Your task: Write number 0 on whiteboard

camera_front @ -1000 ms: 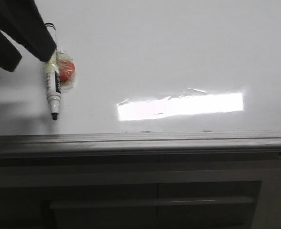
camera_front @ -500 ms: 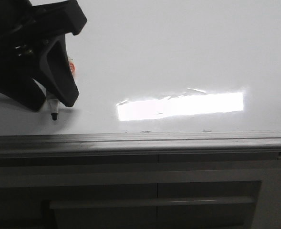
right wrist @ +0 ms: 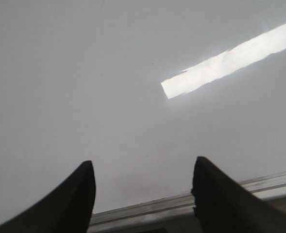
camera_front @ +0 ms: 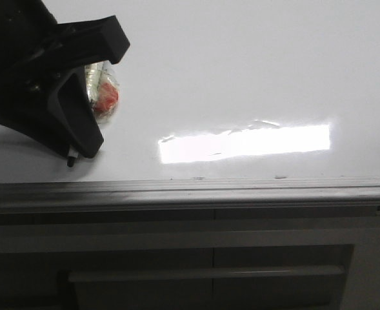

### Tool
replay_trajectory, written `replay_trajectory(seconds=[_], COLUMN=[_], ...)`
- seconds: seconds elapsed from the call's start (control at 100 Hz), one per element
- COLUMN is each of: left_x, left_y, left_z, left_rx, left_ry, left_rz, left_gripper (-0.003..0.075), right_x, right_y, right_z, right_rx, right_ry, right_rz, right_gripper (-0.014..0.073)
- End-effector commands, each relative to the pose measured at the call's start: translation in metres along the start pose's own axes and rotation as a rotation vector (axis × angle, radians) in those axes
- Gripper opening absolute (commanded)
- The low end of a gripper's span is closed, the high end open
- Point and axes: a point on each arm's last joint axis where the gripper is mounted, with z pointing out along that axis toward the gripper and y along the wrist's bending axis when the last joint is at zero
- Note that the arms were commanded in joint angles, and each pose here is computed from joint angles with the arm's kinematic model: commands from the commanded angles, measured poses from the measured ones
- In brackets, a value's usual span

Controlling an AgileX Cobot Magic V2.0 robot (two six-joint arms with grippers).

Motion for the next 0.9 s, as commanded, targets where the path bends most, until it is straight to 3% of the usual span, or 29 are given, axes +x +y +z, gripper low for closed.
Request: replay_trajectory(seconds=[0.0,0.1,0.23,0.39,0.51,0.59,0.7,0.89], left_x=[-0.008,-0.002,0.010,0.035,0.047,0.049,0.049,0.047], left_y=[-0.004,-0.011,-0.033,-0.061,-0.071,-0.071,-0.069,-0.066], left_z=[-0.007,-0.010,-0.027,-0.055,-0.072,-0.079,-0.088,-0.093], left_rx=[0.010,0.032,0.107,0.202,0.192,0.146,0.077,0.018], left_ry=[-0.062,-0.033,-0.046,-0.096,-0.167,-0.206,-0.262,-0.296], left_rz=[0.069,0.137,0.339,0.732,1.016,1.111,1.209,1.267], left_gripper=[-0.0020,-0.0020,-0.0020,-0.0020,-0.0020,-0.0020,-0.0020,-0.0019], right_x=[-0.016,-0.016,-0.023,-0.047,-0.065,-0.077,-0.082,-0.077], right_y=[0.004,0.004,0.012,0.046,0.068,0.077,0.089,0.107], right_z=[-0.001,-0.001,-0.005,-0.005,0.006,0.014,0.018,0.031], right_rx=[-0.007,-0.007,-0.055,-0.304,-0.472,-0.529,-0.645,-0.830], right_ry=[-0.085,-0.085,-0.090,0.069,0.182,0.200,0.238,0.277], right_rz=[-0.018,-0.024,-0.176,-0.468,-0.569,-0.554,-0.635,-0.754], right_gripper=[0.0382,0.0382,0.0381,0.0382,0.0382,0.0382,0.0384,0.0384])
